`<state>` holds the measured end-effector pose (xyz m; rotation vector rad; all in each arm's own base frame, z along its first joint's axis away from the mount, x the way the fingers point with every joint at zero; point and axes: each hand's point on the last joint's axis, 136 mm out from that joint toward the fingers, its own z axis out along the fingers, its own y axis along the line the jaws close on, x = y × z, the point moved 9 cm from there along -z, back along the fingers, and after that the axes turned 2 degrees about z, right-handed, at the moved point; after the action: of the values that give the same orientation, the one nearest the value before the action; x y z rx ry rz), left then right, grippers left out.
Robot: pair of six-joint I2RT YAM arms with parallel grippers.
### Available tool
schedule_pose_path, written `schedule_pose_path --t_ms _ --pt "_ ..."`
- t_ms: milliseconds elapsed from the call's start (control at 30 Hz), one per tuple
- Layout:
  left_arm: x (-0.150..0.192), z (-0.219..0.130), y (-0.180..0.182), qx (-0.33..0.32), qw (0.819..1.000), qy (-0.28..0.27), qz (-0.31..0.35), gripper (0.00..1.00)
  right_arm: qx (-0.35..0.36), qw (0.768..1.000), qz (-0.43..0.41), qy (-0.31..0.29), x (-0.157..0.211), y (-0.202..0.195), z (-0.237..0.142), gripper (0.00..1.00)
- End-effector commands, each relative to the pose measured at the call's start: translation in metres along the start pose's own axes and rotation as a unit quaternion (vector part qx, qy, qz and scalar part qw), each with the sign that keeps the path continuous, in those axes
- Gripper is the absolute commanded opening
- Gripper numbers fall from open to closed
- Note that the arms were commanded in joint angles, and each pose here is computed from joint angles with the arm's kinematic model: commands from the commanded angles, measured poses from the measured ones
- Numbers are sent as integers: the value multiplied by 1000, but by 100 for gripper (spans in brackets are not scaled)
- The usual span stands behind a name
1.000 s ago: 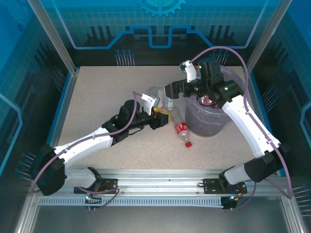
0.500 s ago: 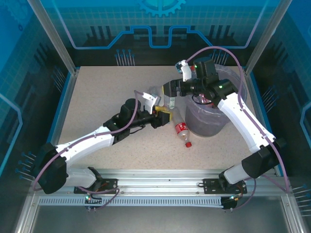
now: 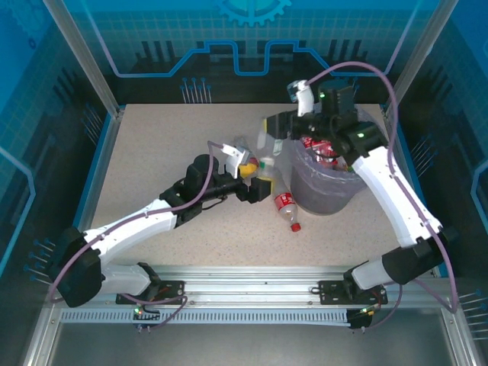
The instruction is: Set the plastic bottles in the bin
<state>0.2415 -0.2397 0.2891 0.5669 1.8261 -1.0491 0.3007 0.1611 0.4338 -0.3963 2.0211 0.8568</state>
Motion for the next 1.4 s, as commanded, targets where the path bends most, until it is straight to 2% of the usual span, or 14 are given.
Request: schedule_pose_path --t_ms 0,133,200,333,467,667,833,1167,1367 --pt "-19 -9 -11 21 999 -30 4 99 53 988 -53 -138 -44 13 -79 58" --pt "-26 0 -9 17 999 -30 -9 99 160 962 -71 -208 -54 2 -135 58" --pt "-30 9 -9 14 999 -29 -18 99 235 945 -77 -213 -53 -8 -154 58" --pt "-39 29 -7 6 999 -24 -33 99 350 916 -71 -183 -43 -38 -172 57" --pt "-46 51 -9 9 999 -18 -38 99 401 906 -50 -123 -30 -71 -164 57" --pt "-44 83 -6 2 999 0 -46 99 425 904 -25 -40 -13 -102 -144 57" --pt "-36 99 4 -29 998 19 -51 99 433 900 -9 35 -2 -121 -127 57" --pt "-22 113 16 -49 996 41 -64 99 425 891 24 156 19 -159 -90 60" --pt "-23 114 16 -46 996 41 -64 99 402 893 44 199 34 -176 -68 61"
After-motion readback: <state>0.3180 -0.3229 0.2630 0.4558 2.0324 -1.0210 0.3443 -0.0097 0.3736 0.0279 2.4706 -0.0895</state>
